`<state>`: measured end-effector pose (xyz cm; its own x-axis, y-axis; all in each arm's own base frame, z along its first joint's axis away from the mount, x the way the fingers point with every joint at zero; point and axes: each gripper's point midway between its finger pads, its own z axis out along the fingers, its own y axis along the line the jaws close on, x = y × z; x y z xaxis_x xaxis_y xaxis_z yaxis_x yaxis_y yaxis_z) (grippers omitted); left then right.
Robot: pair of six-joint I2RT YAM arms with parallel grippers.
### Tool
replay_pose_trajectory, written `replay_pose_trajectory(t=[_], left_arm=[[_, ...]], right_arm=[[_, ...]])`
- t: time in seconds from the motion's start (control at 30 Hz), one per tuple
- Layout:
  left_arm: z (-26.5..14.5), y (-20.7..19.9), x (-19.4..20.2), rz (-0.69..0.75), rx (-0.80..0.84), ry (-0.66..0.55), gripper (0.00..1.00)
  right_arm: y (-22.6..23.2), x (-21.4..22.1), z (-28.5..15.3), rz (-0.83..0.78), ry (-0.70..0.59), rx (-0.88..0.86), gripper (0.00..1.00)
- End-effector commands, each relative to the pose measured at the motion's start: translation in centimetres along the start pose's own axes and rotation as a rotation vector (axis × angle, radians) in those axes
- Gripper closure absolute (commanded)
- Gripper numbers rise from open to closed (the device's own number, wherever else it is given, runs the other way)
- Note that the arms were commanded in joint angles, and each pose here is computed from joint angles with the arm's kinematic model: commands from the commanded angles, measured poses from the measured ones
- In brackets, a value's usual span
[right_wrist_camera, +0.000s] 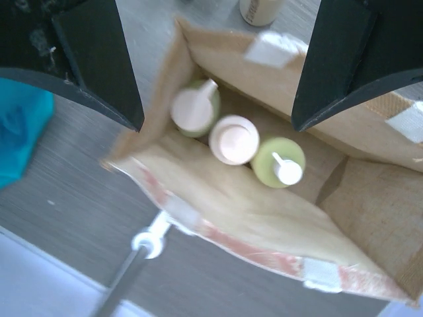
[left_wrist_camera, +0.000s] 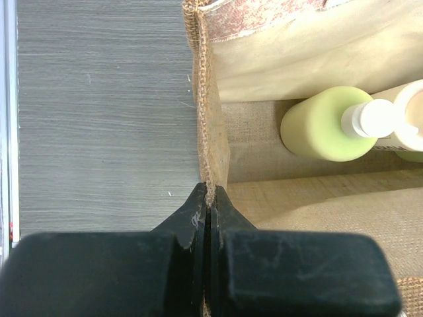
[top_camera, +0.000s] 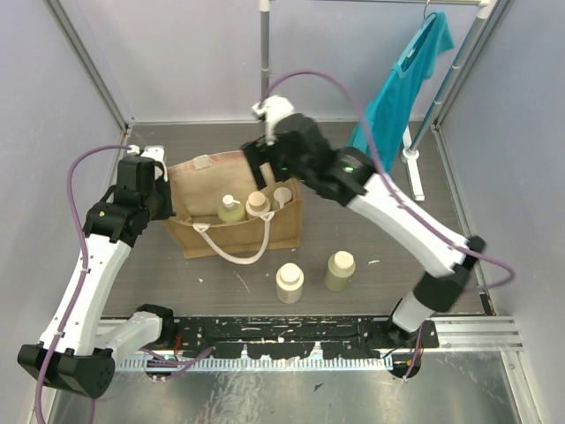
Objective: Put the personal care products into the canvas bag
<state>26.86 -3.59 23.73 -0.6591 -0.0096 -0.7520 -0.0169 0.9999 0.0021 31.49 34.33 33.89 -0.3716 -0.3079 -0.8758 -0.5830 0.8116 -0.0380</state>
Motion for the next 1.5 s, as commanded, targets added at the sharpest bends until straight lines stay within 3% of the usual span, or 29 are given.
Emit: replay_pose_trajectory(t=[0.0, 0.23, 0.57, 0.9, 1.47], left_arm=[[-0.6, 0.1, -1.4, 0.007, 0.001, -0.059, 0.94], [-0.3, -0.2, -1.6, 0.002, 0.015, -0.061, 0.94], [-0.2, -0.5, -1.9, 0.004, 0.028, -0.059, 0.94], [-0.1, -0.6, -1.9, 0.006, 0.034, -0.051, 0.94], [-0.3, -0.6, -1.8, -0.002, 0.032, -0.046, 0.94]], right_arm=[[-5.6, 1.7, -5.1, 0.108, 0.008, 0.178, 0.0], [-7.0, 11.0, -6.9, 0.145, 0.213, 0.24, 0.0], [-7.0, 19.8, -8.7, 0.211, 0.37, 0.246, 0.0], [-5.4, 25.9, -8.0, 0.272, 0.463, 0.183, 0.0], [-4.6, 31.3, -8.3, 0.302, 0.589, 0.165, 0.0]])
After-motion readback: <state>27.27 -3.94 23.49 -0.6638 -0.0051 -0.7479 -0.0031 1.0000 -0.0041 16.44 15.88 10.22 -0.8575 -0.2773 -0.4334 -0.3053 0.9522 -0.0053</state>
